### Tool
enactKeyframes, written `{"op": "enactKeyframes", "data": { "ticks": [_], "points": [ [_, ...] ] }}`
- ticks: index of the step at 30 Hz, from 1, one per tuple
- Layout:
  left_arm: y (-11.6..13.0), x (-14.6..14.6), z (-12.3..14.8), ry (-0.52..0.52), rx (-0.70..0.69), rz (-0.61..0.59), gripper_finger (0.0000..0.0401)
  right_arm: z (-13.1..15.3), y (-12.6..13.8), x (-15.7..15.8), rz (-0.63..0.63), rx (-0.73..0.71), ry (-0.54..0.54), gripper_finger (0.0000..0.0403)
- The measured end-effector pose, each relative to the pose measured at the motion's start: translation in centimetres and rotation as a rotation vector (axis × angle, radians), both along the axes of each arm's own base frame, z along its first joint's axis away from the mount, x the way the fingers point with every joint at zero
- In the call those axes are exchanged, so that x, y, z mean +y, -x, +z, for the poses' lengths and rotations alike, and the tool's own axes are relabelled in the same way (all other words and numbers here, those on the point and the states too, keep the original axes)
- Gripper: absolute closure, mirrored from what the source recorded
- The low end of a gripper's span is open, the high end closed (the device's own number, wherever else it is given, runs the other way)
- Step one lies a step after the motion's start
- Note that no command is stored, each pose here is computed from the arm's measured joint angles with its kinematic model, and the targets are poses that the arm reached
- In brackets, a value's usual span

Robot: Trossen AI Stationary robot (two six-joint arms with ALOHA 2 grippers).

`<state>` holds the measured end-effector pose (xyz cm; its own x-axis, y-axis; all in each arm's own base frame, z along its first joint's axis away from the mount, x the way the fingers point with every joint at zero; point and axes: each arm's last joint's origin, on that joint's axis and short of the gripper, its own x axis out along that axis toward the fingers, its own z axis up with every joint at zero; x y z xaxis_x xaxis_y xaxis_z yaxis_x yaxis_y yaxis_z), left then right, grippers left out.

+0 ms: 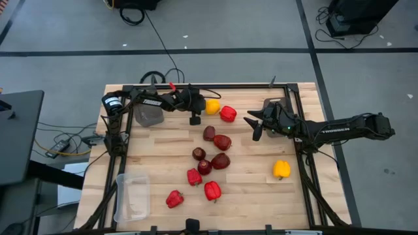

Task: Sort produce into baskets
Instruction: Put the yellow bell pepper into the left black transparent bin

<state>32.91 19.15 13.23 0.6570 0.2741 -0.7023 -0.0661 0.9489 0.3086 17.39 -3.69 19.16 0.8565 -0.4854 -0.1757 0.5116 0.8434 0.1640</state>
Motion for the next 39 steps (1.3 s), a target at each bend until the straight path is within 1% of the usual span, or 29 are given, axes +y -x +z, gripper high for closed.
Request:
{"op": "enactKeyframes", "data": {
  "ticks": [4,6,8,10,14,17,19,22,24,26,28,31,33,36,39],
  "points": [
    [0.2,0.0,-0.2,-0.005,0.039,0.024,0.0386,0.0,0.0,0.0,0.000,0.000,0.000,0.0206],
    [0.4,-0.2,0.2,-0.019,0.071,0.045,0.0387,0.0,0.0,0.0,0.000,0.000,0.000,0.0206],
    [0.8,-0.5,1.2,-0.029,0.124,0.069,0.0390,0.0,0.0,0.0,0.000,0.000,0.000,0.0206],
    [1.0,-0.8,2.8,-0.044,0.162,0.090,0.0396,0.0,0.0,0.0,0.000,0.000,0.000,0.0206],
    [1.9,-1.4,7.7,-0.051,0.163,0.105,0.0400,0.0,0.0,0.0,0.000,0.000,0.000,0.0206],
    [3.3,-2.1,11.0,-0.032,0.171,0.140,0.0400,0.0,0.0,0.0,0.001,0.000,0.001,0.0206],
    [4.2,-2.6,13.3,-0.047,0.162,0.166,0.0400,0.0,0.0,0.0,0.005,0.000,0.000,0.0206],
    [5.0,-3.1,14.8,-0.034,0.129,0.157,0.0397,0.0,0.0,0.0,0.006,0.003,0.005,0.0206],
    [4.9,-3.2,14.4,0.016,0.085,0.144,0.0386,0.0,0.0,0.0,0.005,0.004,0.007,0.0206],
    [4.4,-3.0,13.1,0.030,0.048,0.129,0.0366,0.0,0.0,0.0,-0.003,0.004,0.008,0.0206],
    [3.7,-2.7,10.9,0.022,0.020,0.110,0.0339,0.0,0.0,0.0,-0.004,0.005,0.008,0.0206],
    [2.8,-1.9,6.9,-0.027,0.029,0.071,0.0295,0.0,0.0,0.0,-0.003,0.004,0.008,0.0206],
    [2.1,-1.4,5.2,-0.055,0.031,0.047,0.0271,0.0,0.0,0.0,0.005,0.000,0.000,0.0206],
    [0.9,-0.5,3.6,-0.080,0.052,0.015,0.0257,0.0,0.0,0.0,0.011,-0.002,-0.004,0.0206],
    [-0.3,0.6,2.1,-0.060,0.101,0.013,0.0255,0.1,0.0,0.0,0.007,-0.009,-0.006,0.0206]
  ]
}}
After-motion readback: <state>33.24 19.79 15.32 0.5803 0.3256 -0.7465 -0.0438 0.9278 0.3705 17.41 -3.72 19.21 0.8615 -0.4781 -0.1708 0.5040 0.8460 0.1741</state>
